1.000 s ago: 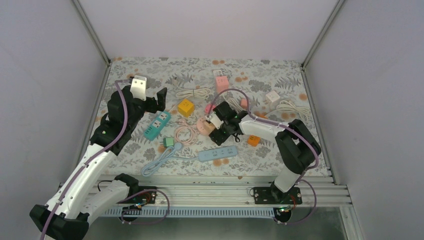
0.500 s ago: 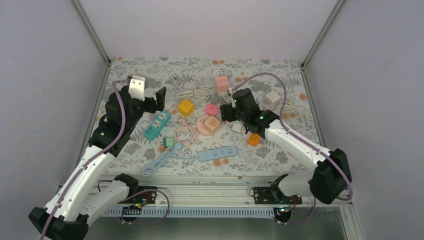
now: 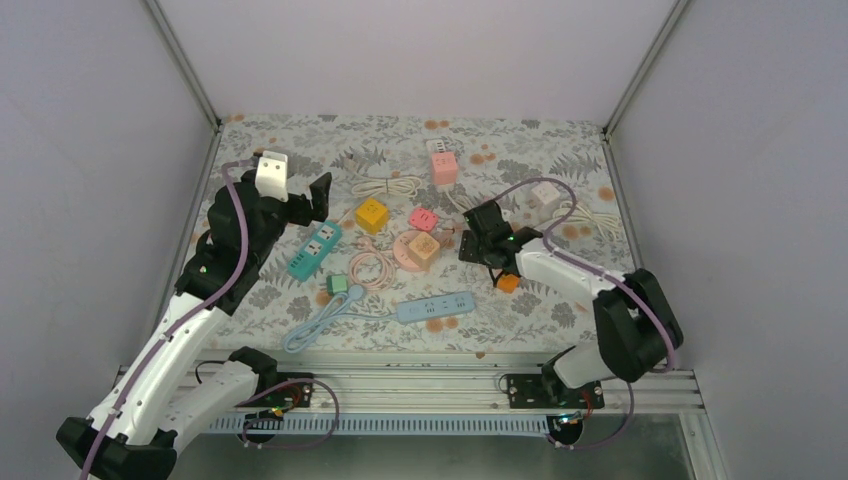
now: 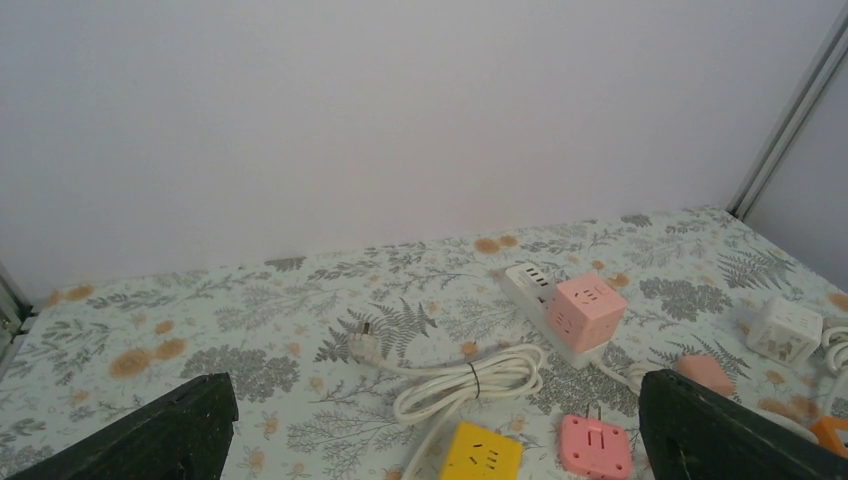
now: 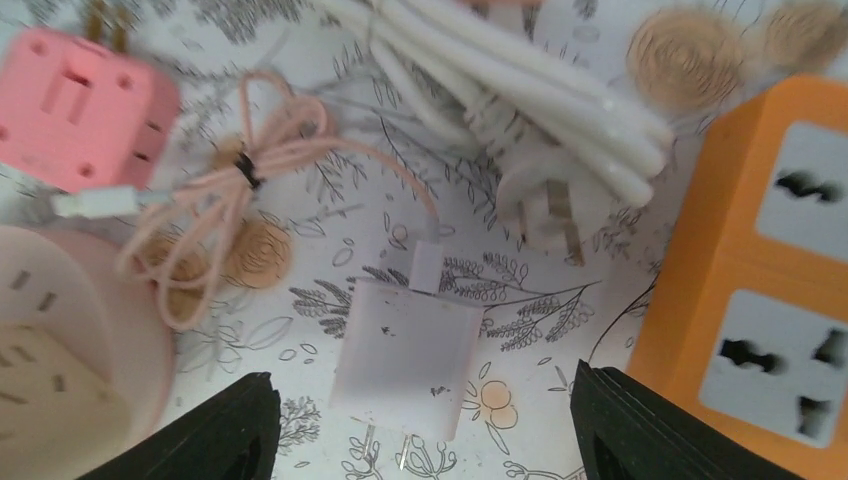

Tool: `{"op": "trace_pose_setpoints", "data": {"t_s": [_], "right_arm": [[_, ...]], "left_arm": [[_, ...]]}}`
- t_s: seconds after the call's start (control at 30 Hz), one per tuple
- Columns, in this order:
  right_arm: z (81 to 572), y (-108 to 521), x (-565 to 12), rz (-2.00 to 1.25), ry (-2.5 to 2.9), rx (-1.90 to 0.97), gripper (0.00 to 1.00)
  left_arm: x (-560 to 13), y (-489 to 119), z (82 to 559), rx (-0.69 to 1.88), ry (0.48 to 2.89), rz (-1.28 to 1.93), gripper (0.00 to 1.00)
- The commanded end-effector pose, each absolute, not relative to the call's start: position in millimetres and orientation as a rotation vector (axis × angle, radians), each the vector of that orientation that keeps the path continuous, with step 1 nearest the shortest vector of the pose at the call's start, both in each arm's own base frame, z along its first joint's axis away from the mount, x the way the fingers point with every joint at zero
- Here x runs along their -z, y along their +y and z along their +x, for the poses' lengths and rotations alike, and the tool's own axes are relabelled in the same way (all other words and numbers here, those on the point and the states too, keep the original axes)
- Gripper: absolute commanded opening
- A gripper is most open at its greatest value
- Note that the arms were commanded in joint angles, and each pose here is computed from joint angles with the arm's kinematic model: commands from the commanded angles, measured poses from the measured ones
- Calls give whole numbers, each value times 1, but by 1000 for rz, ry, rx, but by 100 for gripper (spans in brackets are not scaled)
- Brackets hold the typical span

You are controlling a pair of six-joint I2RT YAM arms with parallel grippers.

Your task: Insert the plug

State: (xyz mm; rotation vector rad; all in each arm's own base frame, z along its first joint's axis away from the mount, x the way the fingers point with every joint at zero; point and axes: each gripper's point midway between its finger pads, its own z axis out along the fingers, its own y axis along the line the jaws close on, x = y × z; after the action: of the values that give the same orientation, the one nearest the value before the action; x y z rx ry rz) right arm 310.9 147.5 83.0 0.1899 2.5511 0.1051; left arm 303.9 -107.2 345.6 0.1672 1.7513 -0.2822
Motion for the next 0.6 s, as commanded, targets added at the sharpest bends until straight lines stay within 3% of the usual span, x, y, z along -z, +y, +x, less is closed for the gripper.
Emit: {"op": "trace_pose_setpoints", "data": {"t_s": [0.0, 0.17, 0.57], "right_arm": [[315, 152, -61, 283, 2584, -134, 78], [321, 145, -42, 297, 2617, -37, 79], [337, 154, -25, 260, 2645, -116, 54]], "left_arm": [[-356, -105, 301, 292, 1717, 158, 100], [-356, -105, 301, 290, 1719, 158, 100], [-353, -104, 301, 286, 1726, 154, 100]]}}
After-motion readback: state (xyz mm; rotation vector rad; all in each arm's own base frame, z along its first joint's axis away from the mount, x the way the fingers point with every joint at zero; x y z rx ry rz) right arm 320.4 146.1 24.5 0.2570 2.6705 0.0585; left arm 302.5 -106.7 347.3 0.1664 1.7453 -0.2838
